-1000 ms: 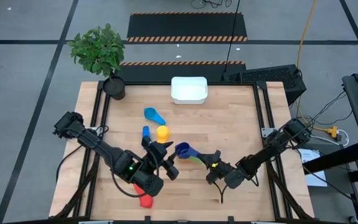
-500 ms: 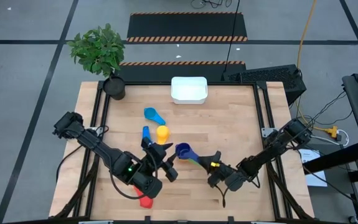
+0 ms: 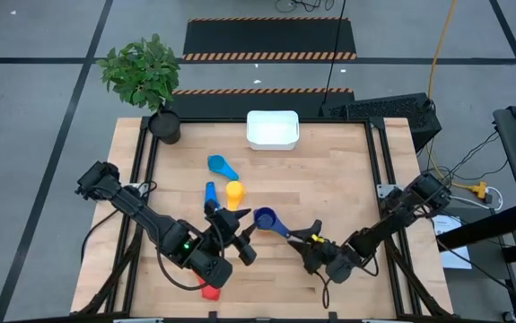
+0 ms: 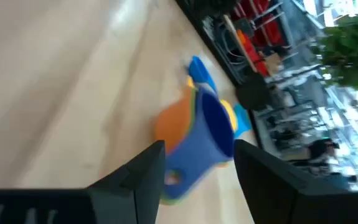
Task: Nest measuring cups in basket
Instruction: Stack the dark blue measuring cup on top of the green measuring cup
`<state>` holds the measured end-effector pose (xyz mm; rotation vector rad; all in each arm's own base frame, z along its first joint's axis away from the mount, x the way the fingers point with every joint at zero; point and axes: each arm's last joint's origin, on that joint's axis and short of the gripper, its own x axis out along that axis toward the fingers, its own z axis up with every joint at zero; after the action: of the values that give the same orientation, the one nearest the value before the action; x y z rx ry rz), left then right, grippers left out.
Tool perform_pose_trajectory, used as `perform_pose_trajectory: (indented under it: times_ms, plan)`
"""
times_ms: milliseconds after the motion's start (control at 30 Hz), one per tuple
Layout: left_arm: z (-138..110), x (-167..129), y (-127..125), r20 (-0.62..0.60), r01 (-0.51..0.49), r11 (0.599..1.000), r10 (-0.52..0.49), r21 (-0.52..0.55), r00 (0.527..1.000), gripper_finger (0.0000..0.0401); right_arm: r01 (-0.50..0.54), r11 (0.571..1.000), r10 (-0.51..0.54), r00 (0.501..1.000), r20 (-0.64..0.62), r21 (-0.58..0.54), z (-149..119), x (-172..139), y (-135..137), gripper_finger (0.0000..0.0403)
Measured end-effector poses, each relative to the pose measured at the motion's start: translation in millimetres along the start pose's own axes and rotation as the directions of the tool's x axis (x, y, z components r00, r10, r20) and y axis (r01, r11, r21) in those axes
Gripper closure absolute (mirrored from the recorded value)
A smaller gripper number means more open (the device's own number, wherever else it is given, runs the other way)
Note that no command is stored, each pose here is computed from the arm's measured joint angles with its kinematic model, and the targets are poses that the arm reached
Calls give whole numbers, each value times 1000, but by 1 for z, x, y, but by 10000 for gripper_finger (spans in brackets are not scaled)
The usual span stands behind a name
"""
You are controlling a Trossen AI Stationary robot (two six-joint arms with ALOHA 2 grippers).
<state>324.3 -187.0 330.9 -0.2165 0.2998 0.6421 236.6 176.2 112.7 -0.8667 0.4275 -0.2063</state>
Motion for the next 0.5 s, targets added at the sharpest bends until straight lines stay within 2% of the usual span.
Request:
perform_pose_trajectory:
  times_ms: [500]
  plan:
    - [0, 0, 0, 0, 0, 1000, 0, 7, 1000, 219, -56, 995, 56, 998, 5, 76, -2, -15, 12, 215]
